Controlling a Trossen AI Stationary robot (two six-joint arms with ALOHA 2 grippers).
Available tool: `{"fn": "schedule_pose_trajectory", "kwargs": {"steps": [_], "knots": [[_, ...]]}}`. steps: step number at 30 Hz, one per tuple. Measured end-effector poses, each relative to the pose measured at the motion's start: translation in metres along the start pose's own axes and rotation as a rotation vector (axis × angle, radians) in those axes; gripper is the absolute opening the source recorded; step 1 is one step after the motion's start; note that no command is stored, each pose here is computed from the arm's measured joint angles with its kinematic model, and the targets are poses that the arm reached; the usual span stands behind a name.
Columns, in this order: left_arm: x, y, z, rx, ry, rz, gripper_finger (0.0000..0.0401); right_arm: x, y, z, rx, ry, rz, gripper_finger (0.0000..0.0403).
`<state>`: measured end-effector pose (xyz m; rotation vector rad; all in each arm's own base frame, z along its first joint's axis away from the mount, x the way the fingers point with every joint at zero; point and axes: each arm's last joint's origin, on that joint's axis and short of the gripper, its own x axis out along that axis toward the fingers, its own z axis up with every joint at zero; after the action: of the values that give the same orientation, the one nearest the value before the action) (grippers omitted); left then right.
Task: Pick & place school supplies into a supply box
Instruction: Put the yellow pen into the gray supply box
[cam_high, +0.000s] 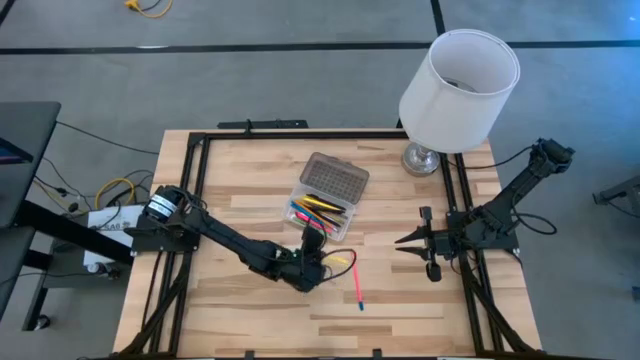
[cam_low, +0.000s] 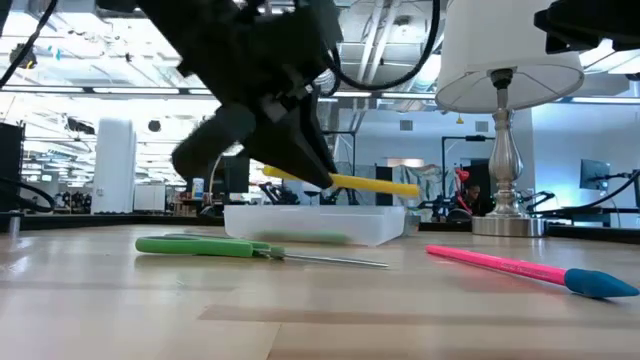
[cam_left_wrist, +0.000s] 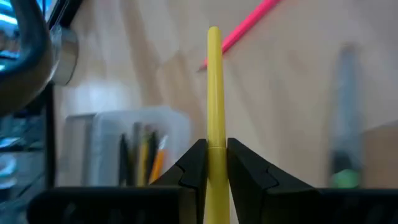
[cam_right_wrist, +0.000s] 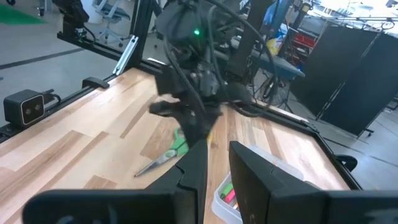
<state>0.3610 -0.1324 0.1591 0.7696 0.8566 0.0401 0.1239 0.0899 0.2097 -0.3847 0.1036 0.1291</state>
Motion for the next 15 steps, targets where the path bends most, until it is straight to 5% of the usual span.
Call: {"fn": "schedule_pose_trajectory", "kwargs": {"steps": [9,15], "knots": [[0.023,0.047,-0.023,-0.009,0.192,0.055,0.0043,0.0,0.0,0.0,0.002,0.0,0.0,0.0063],[0.038,0.071,-0.043,-0.082,0.252,-0.01,0.0043,0.0,0.0,0.0,0.002,0.0,0.0,0.0063]]}}
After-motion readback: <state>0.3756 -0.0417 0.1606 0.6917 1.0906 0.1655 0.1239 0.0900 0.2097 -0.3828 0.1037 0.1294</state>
